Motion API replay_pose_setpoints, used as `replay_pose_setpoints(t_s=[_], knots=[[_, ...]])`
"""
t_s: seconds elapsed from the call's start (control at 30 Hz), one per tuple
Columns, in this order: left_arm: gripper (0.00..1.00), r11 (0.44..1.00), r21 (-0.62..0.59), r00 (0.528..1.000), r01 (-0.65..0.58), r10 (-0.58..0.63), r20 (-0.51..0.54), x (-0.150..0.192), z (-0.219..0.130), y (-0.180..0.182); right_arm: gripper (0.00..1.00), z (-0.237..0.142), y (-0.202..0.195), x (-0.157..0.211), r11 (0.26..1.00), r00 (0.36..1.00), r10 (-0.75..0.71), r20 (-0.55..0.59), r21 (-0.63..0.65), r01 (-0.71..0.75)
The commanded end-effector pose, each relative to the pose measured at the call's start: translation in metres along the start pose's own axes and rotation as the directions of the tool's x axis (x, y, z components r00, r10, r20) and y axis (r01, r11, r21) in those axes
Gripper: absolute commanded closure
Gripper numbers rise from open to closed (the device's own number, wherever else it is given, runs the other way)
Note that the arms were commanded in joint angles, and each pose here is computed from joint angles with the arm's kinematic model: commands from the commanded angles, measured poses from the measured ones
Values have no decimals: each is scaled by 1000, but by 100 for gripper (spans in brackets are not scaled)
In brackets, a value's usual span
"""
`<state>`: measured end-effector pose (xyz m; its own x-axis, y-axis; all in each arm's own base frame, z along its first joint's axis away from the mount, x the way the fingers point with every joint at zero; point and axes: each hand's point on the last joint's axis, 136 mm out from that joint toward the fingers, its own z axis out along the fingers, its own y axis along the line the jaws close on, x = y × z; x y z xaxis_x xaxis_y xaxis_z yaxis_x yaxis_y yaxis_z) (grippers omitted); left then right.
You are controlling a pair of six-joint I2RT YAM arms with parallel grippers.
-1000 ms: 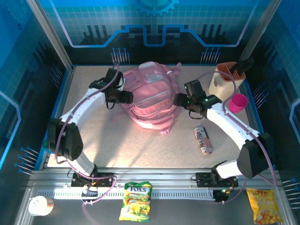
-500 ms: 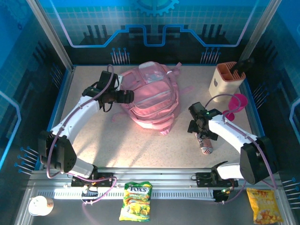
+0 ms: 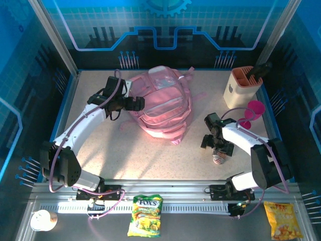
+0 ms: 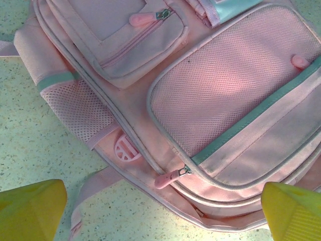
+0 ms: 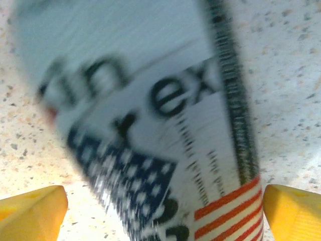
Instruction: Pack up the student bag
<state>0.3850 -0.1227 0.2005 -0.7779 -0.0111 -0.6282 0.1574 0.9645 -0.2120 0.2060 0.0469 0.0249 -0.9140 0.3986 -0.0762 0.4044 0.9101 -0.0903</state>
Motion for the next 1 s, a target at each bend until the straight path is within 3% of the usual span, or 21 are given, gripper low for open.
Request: replay_pose_setpoints(t_s=[0.0,0.33,0.6,0.77,0.97], knots=[[1,998,54,1000,-17,16,22,-3,-9,-8,2,-4,16,7,997,998,-41,-39,-65,39],[1,996,91,1000,-22,21,13,-1,-8,-15,13,6,5,4,994,995,99,-11,-49,-99],[1,990,137,999,-38,40,-15,2,-5,-28,33,6,3,-3,983,985,171,20,-64,-169],[1,976,177,991,-123,131,-34,8,4,-55,49,5,3,-9,979,981,186,49,-93,-181],[5,934,177,943,-311,327,-67,19,21,-91,53,-12,15,-24,971,977,178,117,-180,-155]])
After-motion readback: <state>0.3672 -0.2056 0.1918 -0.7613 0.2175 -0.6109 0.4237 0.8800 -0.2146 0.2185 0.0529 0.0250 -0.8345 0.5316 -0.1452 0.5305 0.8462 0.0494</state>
